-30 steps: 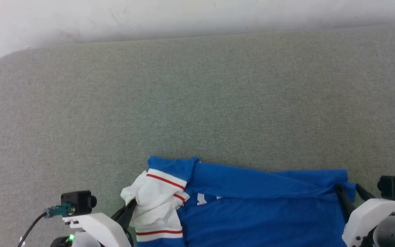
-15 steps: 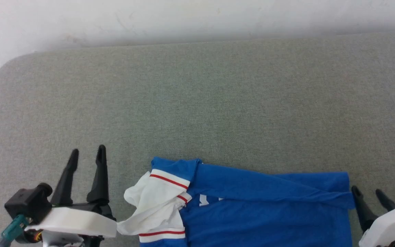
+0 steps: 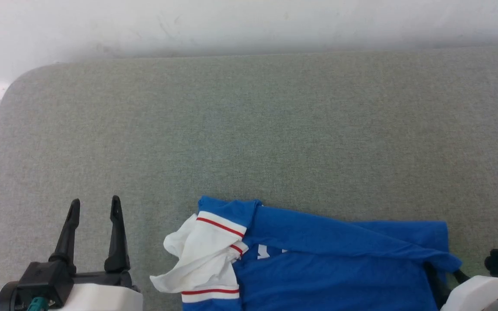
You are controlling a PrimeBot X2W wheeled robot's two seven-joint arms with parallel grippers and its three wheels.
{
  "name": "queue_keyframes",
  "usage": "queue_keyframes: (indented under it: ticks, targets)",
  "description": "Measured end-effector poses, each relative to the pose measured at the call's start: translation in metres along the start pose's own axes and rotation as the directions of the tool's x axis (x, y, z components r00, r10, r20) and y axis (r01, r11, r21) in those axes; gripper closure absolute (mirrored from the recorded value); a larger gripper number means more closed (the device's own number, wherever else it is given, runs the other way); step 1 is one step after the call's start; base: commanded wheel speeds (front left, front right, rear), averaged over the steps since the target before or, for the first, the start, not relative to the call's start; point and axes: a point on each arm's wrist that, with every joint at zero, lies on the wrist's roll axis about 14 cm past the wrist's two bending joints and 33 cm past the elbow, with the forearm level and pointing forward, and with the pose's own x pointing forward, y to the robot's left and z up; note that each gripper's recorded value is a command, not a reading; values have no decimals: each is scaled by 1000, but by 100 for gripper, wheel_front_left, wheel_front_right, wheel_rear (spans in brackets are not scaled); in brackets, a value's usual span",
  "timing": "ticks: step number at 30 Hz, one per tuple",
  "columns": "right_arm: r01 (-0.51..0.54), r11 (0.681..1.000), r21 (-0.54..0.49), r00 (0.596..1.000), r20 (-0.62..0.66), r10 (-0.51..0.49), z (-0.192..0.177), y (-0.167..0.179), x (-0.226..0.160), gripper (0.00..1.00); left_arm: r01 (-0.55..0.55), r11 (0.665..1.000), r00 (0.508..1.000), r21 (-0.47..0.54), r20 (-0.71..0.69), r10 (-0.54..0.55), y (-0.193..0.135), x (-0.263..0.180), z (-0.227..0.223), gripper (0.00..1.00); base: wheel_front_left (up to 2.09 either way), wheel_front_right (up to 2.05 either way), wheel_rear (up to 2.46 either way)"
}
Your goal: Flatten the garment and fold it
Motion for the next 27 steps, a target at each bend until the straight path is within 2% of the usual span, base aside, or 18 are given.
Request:
queue_keyframes:
  ticks: [7,8,9,10,20,23,27]
  targets:
    - [-29,1000,3,998,-53,29,-7,10,11,0,11,1000,1000,21,-9,-11,-1,-2,-5,0,0,0,0]
    - [-30,1000,4,998,-57,30,-7,10,13,53,14,1000,1000,24,-12,-14,-1,-2,-6,0,0,0,0]
    - [-29,1000,5,998,-59,29,-7,10,14,71,15,1000,1000,25,-15,-15,-1,-3,-7,0,0,0,0]
    - [-29,1000,7,998,-59,29,-7,10,14,100,17,999,1000,30,-18,-16,-1,-3,-8,0,0,0,0]
    - [2,1000,21,1000,13,-2,10,1,15,100,36,999,999,29,-24,-35,-6,-6,-10,0,0,0,0]
    - [55,998,17,997,59,-56,27,-19,12,100,45,999,999,26,-26,-44,-8,-6,-11,0,0,0,0]
    - [175,985,0,978,118,-174,50,-64,0,100,57,998,998,33,-36,-56,-11,-7,-15,0,0,0,0]
